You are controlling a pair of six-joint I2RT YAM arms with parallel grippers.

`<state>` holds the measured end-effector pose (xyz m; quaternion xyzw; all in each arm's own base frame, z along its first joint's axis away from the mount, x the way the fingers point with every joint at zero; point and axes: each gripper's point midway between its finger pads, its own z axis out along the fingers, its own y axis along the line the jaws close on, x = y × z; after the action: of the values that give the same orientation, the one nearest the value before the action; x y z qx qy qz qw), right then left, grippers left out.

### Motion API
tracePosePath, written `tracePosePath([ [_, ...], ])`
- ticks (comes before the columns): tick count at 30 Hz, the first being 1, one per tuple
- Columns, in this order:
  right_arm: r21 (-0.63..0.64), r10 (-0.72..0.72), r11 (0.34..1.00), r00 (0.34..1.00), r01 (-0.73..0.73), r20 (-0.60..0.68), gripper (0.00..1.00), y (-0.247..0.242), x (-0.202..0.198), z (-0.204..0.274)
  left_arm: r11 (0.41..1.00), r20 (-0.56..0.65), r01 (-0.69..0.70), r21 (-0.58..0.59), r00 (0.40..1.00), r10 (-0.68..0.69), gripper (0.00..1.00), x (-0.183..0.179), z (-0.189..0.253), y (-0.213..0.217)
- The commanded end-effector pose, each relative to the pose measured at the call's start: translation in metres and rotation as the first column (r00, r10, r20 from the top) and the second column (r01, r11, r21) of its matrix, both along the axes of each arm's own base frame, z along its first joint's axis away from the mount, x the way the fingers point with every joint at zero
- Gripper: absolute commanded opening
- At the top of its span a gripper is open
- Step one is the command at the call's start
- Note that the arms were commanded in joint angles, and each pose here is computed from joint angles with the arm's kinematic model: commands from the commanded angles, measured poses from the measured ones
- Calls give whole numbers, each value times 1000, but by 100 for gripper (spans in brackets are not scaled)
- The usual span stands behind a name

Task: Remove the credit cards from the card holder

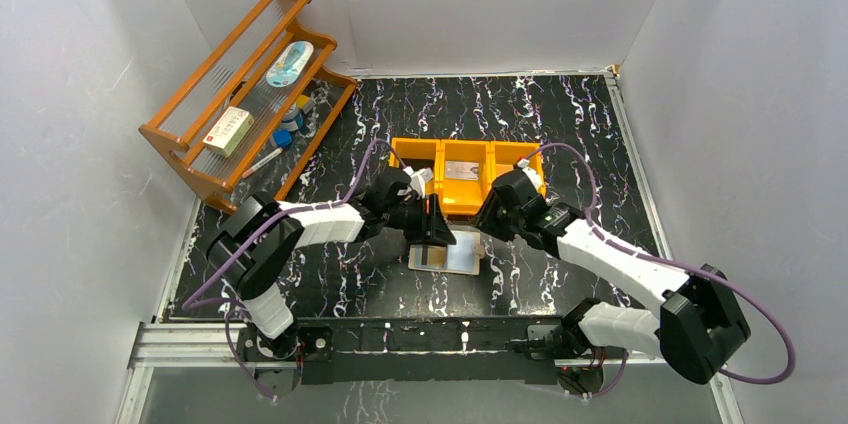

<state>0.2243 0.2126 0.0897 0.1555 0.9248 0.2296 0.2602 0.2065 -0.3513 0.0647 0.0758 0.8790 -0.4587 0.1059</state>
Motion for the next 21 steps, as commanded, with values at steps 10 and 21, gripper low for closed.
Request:
tracePosePath([
  [10,24,-48,999,997,47,64,43,-7,4,13,996,53,71,-49,996,-69,44,-3,23,-13],
  [21,73,198,979,975,-191,-97,35,35,-15,-17,981,92,-144,127,987,133,47,6,4,34],
])
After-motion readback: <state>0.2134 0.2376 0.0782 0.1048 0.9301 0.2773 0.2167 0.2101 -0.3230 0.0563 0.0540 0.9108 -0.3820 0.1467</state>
